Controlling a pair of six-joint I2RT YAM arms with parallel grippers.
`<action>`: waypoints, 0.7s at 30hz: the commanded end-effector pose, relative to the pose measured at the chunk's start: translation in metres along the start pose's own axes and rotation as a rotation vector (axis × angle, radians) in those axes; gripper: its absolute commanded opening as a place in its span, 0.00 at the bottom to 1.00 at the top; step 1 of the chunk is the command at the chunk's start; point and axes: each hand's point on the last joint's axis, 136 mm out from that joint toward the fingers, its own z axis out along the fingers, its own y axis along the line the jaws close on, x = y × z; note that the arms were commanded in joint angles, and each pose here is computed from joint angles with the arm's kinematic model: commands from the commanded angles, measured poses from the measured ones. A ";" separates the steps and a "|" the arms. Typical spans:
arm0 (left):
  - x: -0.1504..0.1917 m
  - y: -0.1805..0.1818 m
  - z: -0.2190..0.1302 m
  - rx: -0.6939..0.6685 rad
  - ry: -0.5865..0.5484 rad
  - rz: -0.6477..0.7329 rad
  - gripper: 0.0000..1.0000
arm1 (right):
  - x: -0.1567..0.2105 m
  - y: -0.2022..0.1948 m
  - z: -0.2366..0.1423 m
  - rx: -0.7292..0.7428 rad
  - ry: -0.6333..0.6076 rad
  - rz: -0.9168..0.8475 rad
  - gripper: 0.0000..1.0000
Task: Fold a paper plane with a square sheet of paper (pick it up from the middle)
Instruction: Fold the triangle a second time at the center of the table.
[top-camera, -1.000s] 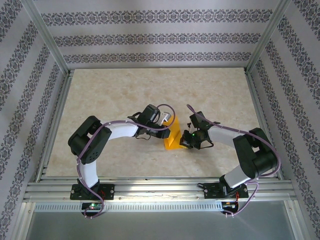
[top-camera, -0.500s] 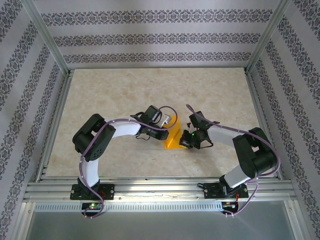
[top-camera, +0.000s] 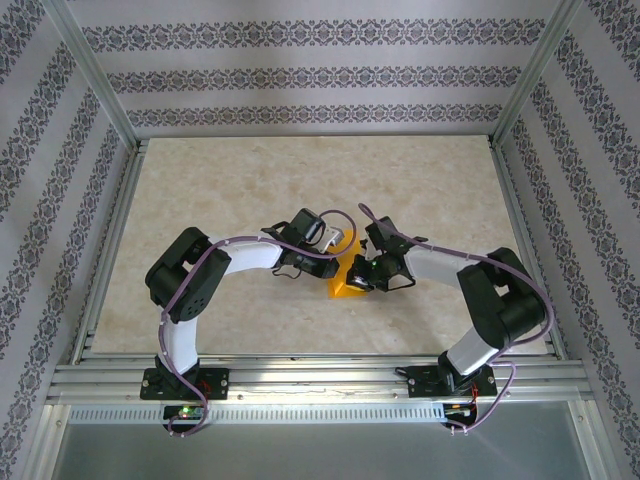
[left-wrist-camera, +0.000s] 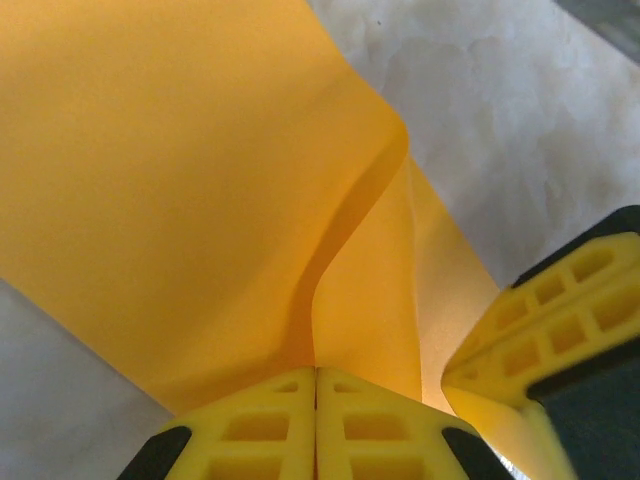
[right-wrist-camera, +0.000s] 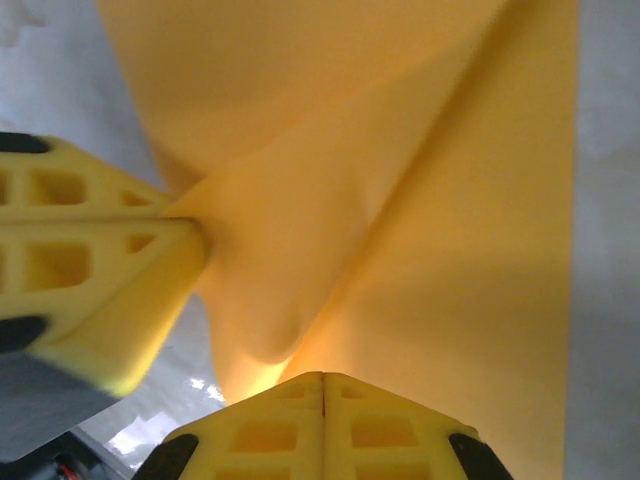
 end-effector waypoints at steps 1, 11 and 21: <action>0.001 0.005 0.000 -0.002 0.024 0.001 0.06 | 0.002 -0.010 0.003 0.048 0.006 0.014 0.05; -0.007 0.006 0.000 -0.015 0.030 0.020 0.07 | 0.009 -0.033 0.003 0.105 0.051 0.013 0.03; -0.007 0.012 0.003 -0.041 0.047 0.018 0.07 | 0.008 -0.036 0.001 0.108 0.057 0.017 0.03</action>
